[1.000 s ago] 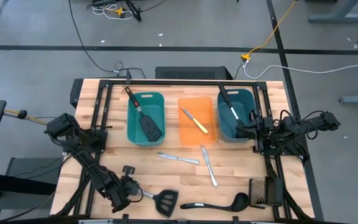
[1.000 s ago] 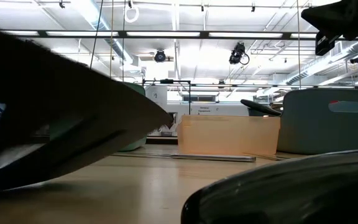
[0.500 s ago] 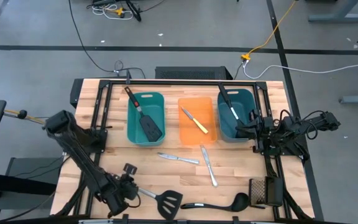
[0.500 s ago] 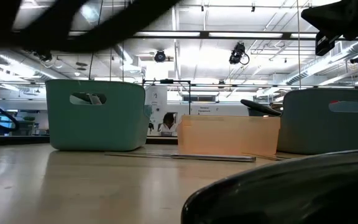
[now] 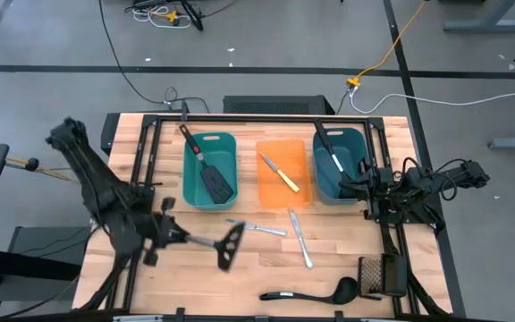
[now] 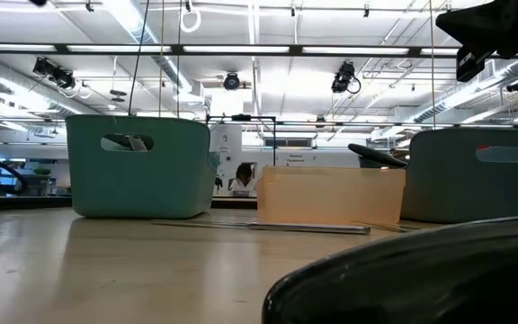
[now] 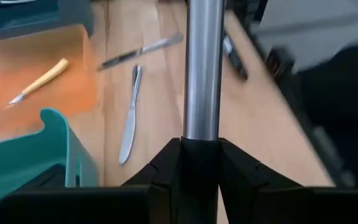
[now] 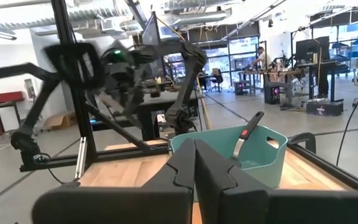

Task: Pick & Place Kitchen Items
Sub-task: Put the black spatula into the green bin

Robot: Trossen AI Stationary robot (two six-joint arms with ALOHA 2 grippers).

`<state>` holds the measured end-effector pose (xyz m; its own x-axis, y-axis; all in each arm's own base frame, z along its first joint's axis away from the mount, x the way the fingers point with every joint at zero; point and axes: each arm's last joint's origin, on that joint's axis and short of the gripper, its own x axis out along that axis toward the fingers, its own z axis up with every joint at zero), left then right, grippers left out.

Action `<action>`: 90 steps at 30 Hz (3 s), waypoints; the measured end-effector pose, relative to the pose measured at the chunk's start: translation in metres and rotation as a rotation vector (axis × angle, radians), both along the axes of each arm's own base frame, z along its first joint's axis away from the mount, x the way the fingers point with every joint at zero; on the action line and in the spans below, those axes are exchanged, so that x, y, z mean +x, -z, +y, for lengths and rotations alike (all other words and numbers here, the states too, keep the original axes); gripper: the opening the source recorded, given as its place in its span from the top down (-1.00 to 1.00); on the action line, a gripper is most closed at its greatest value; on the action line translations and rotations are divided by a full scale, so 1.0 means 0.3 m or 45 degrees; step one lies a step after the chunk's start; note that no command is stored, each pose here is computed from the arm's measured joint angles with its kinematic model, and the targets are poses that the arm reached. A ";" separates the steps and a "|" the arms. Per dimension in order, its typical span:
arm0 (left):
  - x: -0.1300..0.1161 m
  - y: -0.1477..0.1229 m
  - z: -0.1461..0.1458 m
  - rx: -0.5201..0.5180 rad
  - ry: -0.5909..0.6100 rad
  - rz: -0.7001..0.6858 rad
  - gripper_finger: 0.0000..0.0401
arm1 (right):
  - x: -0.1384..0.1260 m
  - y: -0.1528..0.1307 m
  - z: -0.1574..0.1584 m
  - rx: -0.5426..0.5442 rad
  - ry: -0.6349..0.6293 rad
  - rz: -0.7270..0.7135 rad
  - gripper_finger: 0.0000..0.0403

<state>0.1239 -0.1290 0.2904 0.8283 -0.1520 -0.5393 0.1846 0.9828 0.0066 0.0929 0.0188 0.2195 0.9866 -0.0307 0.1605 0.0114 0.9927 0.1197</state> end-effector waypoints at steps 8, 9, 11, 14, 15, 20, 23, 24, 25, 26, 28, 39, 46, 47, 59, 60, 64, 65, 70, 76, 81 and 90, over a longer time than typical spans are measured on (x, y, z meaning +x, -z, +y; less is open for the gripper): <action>-0.111 0.057 0.135 -0.223 -0.077 -0.161 0.60 | 0.000 0.001 0.000 0.004 0.000 0.002 0.96; -0.116 0.068 0.142 -0.221 -0.086 -0.164 0.60 | 0.000 0.001 0.000 0.004 0.000 0.002 0.96; -0.124 0.079 0.154 -0.226 -0.095 -0.172 0.60 | 0.000 0.001 0.000 0.003 -0.001 0.003 0.96; -0.128 0.078 0.167 -0.179 -0.105 -0.193 0.60 | 0.000 0.001 0.000 0.003 -0.001 0.003 0.96; -0.126 0.067 0.171 -0.169 -0.125 -0.215 0.60 | 0.000 0.001 0.000 0.003 -0.002 0.003 0.96; -0.122 -0.018 0.210 -0.021 -0.228 -0.312 0.60 | 0.000 0.003 0.000 0.000 -0.001 0.011 0.96; -0.119 -0.092 0.248 0.108 -0.359 -0.380 0.60 | 0.000 0.003 0.000 0.000 -0.001 0.012 0.96; -0.118 -0.123 0.262 0.152 -0.409 -0.403 0.60 | 0.000 0.003 0.000 0.000 -0.001 0.012 0.96; -0.117 -0.151 0.276 0.205 -0.454 -0.414 0.60 | 0.000 0.003 0.000 0.000 -0.001 0.012 0.96; -0.117 -0.177 0.289 0.262 -0.499 -0.416 0.60 | 0.000 0.003 0.000 0.000 -0.001 0.012 0.96; -0.111 -0.232 0.314 0.378 -0.585 -0.409 0.60 | 0.000 0.003 0.000 0.001 -0.001 0.012 0.96; 0.014 -0.370 0.430 1.091 -0.782 0.028 0.60 | 0.001 0.008 0.000 0.007 -0.002 0.030 0.96; 0.130 -0.305 0.527 1.558 -0.811 0.548 0.60 | 0.002 0.011 0.000 0.015 -0.004 0.042 0.96; 0.139 -0.293 0.540 1.593 -0.792 0.613 0.60 | 0.002 0.013 0.001 0.014 -0.005 0.048 0.96; 0.140 -0.265 0.637 1.856 -0.432 1.095 0.60 | 0.003 0.022 0.001 0.015 -0.008 0.084 0.96; 0.138 -0.265 0.640 1.867 -0.416 1.115 0.60 | 0.003 0.022 0.001 0.015 -0.008 0.085 0.96; 0.135 -0.262 0.643 1.915 -0.307 1.181 0.60 | 0.003 0.022 0.001 0.016 -0.009 0.085 0.96; 0.132 -0.257 0.642 1.914 -0.270 1.195 0.60 | 0.003 0.022 0.001 0.016 -0.008 0.085 0.96; 0.127 -0.193 0.640 1.907 -0.184 1.272 0.60 | 0.003 0.022 0.001 0.016 -0.008 0.085 0.96; 0.121 -0.050 0.627 1.939 0.006 1.367 0.60 | 0.003 0.022 0.001 0.016 -0.006 0.084 0.96; 0.139 0.008 0.610 1.973 0.085 1.330 0.60 | 0.003 0.022 0.001 0.016 -0.006 0.084 0.96; 0.148 0.117 0.595 1.961 0.210 1.275 0.60 | 0.003 0.022 0.001 0.016 -0.005 0.084 0.96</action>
